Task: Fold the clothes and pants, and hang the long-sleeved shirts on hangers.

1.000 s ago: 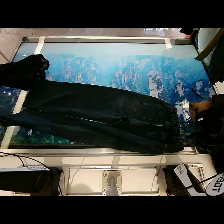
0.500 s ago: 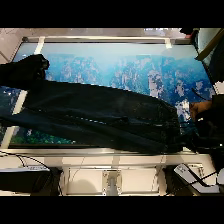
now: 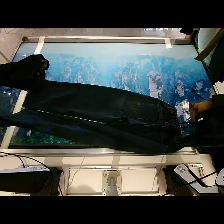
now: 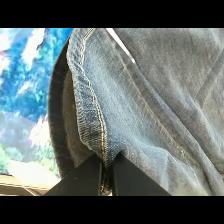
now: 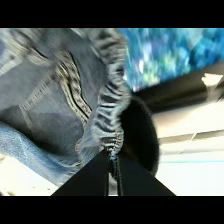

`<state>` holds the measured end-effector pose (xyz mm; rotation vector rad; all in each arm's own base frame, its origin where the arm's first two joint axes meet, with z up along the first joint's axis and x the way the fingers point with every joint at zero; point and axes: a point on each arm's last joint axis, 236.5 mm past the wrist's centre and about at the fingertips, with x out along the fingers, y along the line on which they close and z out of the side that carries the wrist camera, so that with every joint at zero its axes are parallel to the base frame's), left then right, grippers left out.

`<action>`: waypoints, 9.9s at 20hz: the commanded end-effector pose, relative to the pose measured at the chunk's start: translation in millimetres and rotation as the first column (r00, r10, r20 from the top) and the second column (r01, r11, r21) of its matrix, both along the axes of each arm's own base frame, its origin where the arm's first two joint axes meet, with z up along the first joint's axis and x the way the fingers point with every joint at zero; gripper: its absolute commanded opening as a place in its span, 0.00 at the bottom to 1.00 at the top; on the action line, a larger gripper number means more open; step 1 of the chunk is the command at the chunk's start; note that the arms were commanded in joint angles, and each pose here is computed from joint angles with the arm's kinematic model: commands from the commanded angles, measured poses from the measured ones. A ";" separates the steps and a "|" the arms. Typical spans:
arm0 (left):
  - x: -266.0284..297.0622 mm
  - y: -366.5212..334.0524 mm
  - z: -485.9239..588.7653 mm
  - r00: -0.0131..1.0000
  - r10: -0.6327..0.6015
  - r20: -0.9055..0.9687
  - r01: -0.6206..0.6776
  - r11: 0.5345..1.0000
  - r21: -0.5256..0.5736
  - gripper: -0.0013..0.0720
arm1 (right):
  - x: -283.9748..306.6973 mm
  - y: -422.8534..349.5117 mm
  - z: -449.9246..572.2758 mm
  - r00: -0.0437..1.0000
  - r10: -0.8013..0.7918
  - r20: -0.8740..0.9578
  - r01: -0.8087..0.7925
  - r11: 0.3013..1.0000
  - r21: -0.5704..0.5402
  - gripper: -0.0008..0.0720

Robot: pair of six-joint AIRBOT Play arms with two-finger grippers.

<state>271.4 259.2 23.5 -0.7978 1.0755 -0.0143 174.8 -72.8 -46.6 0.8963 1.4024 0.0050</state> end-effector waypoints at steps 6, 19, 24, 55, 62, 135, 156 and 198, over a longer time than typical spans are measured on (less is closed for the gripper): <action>43.6 4.6 67.2 0.958 0.023 0.286 -0.052 0.994 0.095 0.04 | 46.8 -37.6 67.2 0.977 -0.024 0.210 0.058 0.986 -0.156 0.08; -68.6 31.8 -35.2 0.995 0.015 -0.098 0.023 0.928 0.373 0.04 | -26.5 -46.9 3.1 0.983 -0.185 0.021 0.185 0.959 -0.213 0.08; -78.1 34.0 -83.5 0.986 0.104 -0.132 -0.041 0.912 0.408 0.04 | -41.8 -39.5 -18.3 0.957 -0.285 -0.062 0.269 0.944 -0.189 0.08; 6.1 40.5 4.5 0.975 0.166 0.149 -0.219 0.844 0.490 0.04 | 4.8 -53.8 38.4 0.953 -0.272 0.137 0.291 0.944 -0.153 0.08; 115.7 4.5 85.5 0.960 -0.116 0.256 -0.116 0.665 0.738 0.04 | 48.0 -73.1 102.6 0.898 -0.277 0.342 0.341 0.929 -0.143 0.08; 176.0 -254.2 242.6 0.790 -0.396 0.468 -0.084 0.686 0.723 0.98 | 176.6 51.9 -57.3 0.907 0.334 0.257 -0.374 0.919 0.123 0.78; 99.1 -688.9 -101.2 0.509 -0.841 0.181 0.792 0.540 0.284 0.05 | 241.1 214.1 204.1 0.779 0.322 0.537 -0.359 0.933 -0.038 0.08; 119.6 -282.4 165.4 0.836 -0.512 0.198 0.329 0.756 0.566 0.05 | 252.0 240.9 -18.9 0.938 0.221 0.267 -0.263 0.956 0.130 0.94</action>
